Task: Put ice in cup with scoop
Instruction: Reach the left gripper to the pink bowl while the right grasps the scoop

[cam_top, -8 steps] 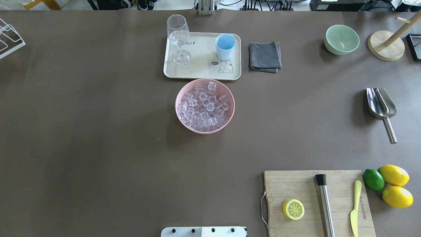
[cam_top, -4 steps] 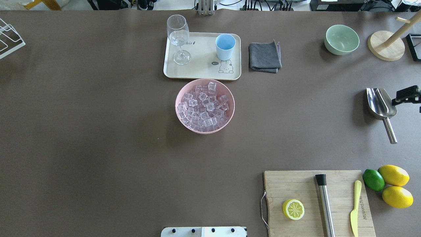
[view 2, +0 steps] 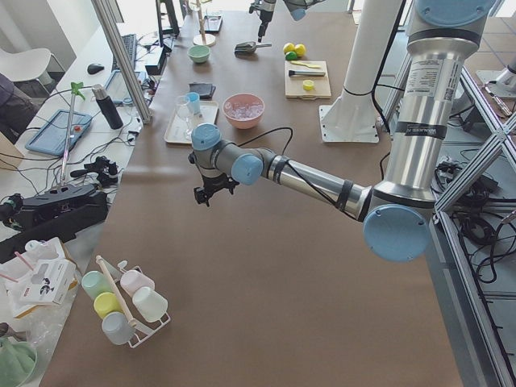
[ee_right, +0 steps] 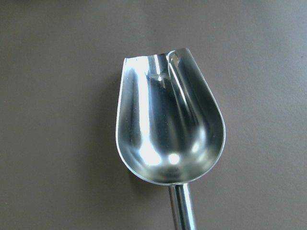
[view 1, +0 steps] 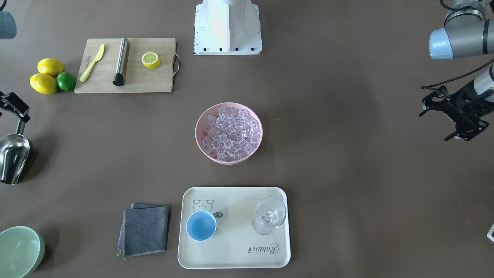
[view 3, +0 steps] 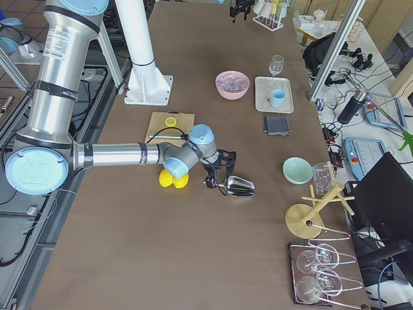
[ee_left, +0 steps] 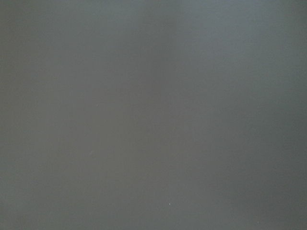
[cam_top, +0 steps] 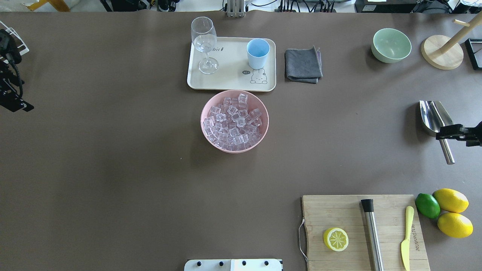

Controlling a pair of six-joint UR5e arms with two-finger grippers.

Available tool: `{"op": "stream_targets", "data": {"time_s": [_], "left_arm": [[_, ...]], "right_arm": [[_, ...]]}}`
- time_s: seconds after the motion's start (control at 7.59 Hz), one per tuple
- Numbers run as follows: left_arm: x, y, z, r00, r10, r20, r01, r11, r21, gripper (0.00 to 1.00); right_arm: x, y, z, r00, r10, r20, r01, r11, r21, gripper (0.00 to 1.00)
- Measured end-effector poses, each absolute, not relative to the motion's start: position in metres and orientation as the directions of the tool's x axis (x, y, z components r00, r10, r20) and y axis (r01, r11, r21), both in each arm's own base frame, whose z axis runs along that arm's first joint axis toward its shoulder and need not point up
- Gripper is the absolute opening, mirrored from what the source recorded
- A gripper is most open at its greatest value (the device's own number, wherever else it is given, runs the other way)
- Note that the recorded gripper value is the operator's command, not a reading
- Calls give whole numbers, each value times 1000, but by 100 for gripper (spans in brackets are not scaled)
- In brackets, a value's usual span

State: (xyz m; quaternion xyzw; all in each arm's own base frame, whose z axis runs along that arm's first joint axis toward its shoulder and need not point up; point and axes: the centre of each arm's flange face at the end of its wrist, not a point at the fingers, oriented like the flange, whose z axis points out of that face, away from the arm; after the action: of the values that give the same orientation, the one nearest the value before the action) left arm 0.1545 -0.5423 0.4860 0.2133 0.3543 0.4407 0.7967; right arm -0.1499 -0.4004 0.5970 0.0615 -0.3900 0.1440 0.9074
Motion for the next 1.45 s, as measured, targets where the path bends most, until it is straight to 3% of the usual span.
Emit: {"op": "stream_targets", "data": {"time_s": [0.53,0.79,0.92,1.05,1.45], "left_arm": [[239,-540,415,156,983,-93,-545,165,822,99],[306,-519,375,95,995,-34,-464,74,883,99],[334,-513,362,77,997,-7,-444,41,895,99],[354,-514,351,67,998,10,-431,20,902,99],[414,-534,334,29,1000,-2,-432,15,902,99]], "right_arm": [[-171,-379,619,702,177,690,-266,964,23,85],[-179,-376,626,718,166,676,-252,967,29,75],[-182,-375,629,723,164,671,-248,968,31,53],[-184,-374,631,726,162,669,-244,969,30,1],[-184,-368,644,706,130,697,-233,971,55,0]]}}
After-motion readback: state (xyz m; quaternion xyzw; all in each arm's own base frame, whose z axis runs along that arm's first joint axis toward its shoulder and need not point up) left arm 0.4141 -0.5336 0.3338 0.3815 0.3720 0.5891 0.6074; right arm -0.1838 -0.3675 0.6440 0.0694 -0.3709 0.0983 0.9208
